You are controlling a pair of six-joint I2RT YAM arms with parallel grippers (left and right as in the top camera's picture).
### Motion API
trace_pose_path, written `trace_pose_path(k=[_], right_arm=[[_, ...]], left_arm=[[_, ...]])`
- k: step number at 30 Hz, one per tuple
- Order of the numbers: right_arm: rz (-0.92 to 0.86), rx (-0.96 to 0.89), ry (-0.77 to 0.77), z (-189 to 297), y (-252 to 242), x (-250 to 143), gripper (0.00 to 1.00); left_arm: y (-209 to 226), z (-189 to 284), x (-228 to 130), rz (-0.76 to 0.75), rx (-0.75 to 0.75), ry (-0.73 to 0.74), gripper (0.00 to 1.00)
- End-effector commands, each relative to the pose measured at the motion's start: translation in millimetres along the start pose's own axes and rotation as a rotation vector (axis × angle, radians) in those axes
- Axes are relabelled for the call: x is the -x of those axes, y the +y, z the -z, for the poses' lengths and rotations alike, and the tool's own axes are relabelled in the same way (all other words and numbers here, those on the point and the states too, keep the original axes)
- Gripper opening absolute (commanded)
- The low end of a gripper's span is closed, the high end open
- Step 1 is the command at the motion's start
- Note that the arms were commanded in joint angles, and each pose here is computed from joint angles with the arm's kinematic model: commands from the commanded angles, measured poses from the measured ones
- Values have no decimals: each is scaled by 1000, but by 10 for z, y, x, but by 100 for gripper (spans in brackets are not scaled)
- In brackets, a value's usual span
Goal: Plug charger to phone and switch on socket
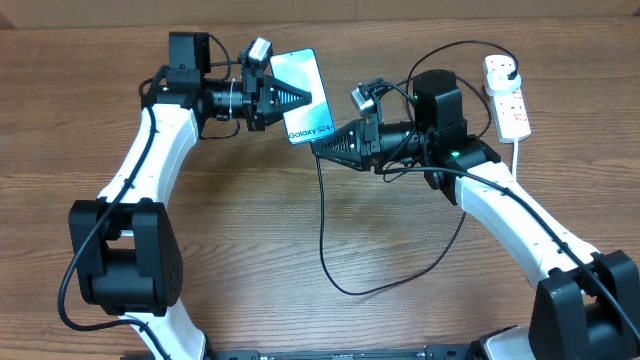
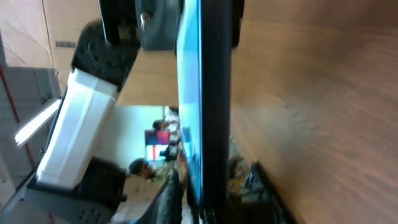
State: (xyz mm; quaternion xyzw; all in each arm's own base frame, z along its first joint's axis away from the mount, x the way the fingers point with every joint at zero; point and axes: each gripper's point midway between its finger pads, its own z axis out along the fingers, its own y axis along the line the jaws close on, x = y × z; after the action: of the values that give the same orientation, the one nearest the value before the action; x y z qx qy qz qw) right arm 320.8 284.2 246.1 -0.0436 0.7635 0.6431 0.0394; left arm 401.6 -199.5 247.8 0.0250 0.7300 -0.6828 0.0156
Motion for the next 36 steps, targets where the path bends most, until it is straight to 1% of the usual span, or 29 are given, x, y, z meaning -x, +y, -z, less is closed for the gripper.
trace_pose_path(k=[1,5,7,12,13,18,23,26,29,34,36], right_arm=[[27,-36,-103,77,-36,243,16],[27,-31,-94,76,-27,228,35],[27,-26,-86,74,-18,214,42],[27,-25,-84,74,-17,210,51],[27,-24,-84,74,-17,210,55],[28,-15,-71,82,-3,190,62],[27,-40,-86,103,-71,209,78],[-34,-106,-134,152,-243,265,81],[-56,-199,-194,223,-459,328,82],[-135,-428,-296,401,-938,357,90],[-161,-488,-315,458,-1056,337,94]], left_arm=[[-174,-79,-139,-34,-68,72,4],[-167,-80,-132,-35,-63,68,4],[-138,-79,-108,-35,-46,55,4],[-59,-60,-35,-36,0,14,4],[-18,-47,7,-40,24,-8,4],[154,87,201,-55,126,-111,4],[339,256,369,-66,234,-210,4],[456,302,413,-61,299,-245,4],[647,369,435,-36,403,-285,4],[1058,516,413,12,658,-344,4],[1199,565,388,33,762,-363,4]])
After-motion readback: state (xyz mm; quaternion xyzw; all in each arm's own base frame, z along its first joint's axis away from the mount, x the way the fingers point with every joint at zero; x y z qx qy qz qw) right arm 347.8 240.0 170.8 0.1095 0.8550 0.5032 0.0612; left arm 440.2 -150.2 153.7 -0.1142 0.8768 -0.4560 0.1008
